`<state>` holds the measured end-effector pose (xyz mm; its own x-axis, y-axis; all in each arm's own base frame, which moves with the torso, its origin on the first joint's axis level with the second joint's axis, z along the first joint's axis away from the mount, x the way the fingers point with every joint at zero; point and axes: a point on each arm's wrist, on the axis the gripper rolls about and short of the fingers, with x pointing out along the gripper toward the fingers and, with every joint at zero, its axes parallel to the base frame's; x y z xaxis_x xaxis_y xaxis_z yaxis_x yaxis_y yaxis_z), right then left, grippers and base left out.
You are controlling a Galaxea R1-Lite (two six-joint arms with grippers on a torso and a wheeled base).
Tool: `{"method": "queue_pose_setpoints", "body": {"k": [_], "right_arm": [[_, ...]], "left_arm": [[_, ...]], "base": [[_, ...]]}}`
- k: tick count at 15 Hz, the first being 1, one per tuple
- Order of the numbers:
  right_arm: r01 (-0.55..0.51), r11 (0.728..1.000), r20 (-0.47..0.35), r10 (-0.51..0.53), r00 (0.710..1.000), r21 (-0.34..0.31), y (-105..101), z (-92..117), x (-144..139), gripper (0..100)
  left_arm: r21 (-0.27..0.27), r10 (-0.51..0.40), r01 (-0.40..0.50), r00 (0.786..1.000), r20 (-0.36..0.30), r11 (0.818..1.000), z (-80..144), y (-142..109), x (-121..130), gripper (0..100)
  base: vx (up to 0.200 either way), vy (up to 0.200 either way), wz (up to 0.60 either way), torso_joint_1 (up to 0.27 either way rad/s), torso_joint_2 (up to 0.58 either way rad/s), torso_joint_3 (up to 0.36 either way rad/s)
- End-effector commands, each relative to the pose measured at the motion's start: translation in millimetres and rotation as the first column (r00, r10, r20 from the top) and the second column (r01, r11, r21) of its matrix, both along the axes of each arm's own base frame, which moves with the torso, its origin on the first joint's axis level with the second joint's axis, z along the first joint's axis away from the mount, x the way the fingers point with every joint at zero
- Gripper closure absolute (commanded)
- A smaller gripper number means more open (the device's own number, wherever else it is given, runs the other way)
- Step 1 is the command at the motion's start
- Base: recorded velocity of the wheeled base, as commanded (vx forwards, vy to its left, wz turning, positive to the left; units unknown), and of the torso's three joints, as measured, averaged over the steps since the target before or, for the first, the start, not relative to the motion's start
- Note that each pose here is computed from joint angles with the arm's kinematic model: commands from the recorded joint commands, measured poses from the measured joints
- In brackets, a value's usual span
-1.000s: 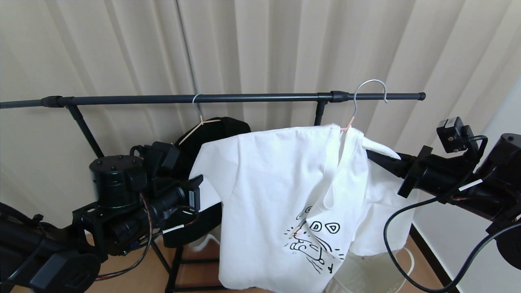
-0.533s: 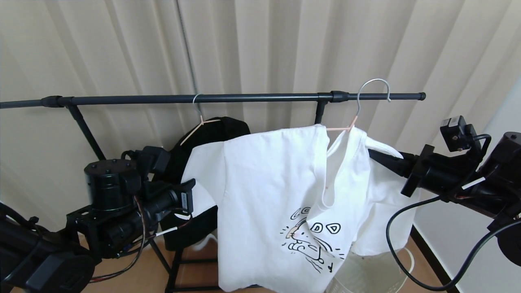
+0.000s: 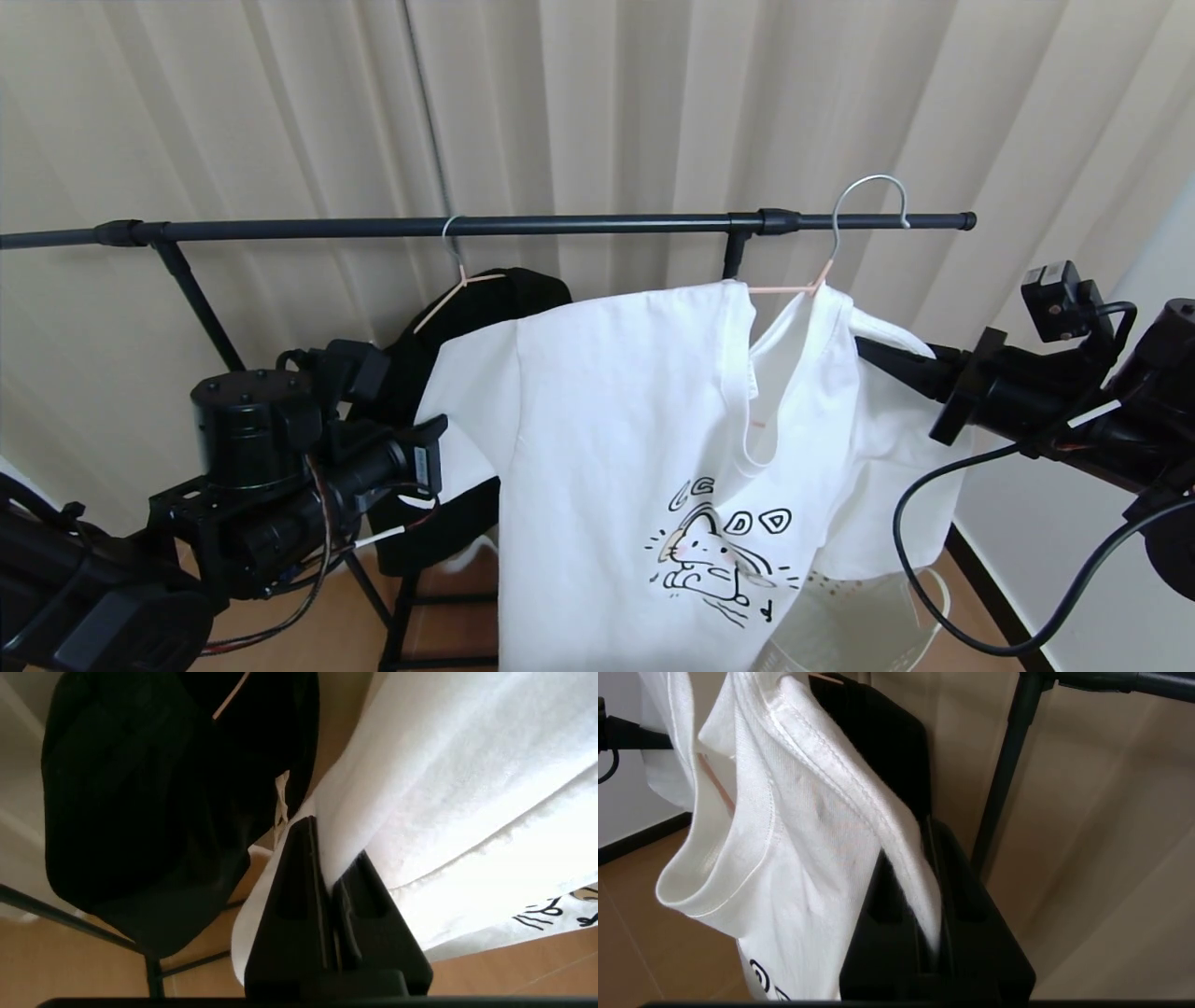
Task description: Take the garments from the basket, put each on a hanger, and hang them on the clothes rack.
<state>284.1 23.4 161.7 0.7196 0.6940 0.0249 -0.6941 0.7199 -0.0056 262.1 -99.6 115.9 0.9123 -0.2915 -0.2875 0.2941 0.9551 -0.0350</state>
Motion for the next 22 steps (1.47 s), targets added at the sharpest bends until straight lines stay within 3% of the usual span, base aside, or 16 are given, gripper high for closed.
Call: {"method": "queue_pose_setpoints", "body": {"k": [1,10,13,21,22], "right_arm": [[0.005,1.000,-0.001,-0.005,1.000,0.003,-1.3,0.2,0.7,100],[0.008,1.000,0.004,-0.008,1.000,0.004,-5.9,1.6,1.6,100],[0.011,1.000,0.004,-0.011,1.000,0.005,-9.2,1.9,1.9,100],[0.010,1.000,-0.008,-0.010,1.000,0.025,-13.0,3.6,3.3,100],[0.010,1.000,-0.010,-0.010,1.000,0.025,-13.0,3.2,3.5,100]], "left_arm": [[0.001,0.000,0.000,1.000,0.002,1.000,0.8,0.3,-0.9,100],[0.005,0.007,-0.007,1.000,-0.022,1.000,-7.6,3.9,-5.6,100],[-0.026,0.019,-0.020,0.999,-0.037,0.999,-8.5,4.4,-6.8,100],[-0.038,0.030,-0.032,0.998,-0.047,0.999,-10.2,6.4,-5.3,100],[-0.038,0.029,-0.030,0.998,-0.047,0.999,-10.2,6.0,-5.5,0]], "base": [[0.000,0.000,0.00,0.000,0.00,0.000],[0.000,0.000,0.00,0.000,0.00,0.000],[0.000,0.000,0.00,0.000,0.00,0.000],[0.000,0.000,0.00,0.000,0.00,0.000],[0.000,0.000,0.00,0.000,0.00,0.000]]}}
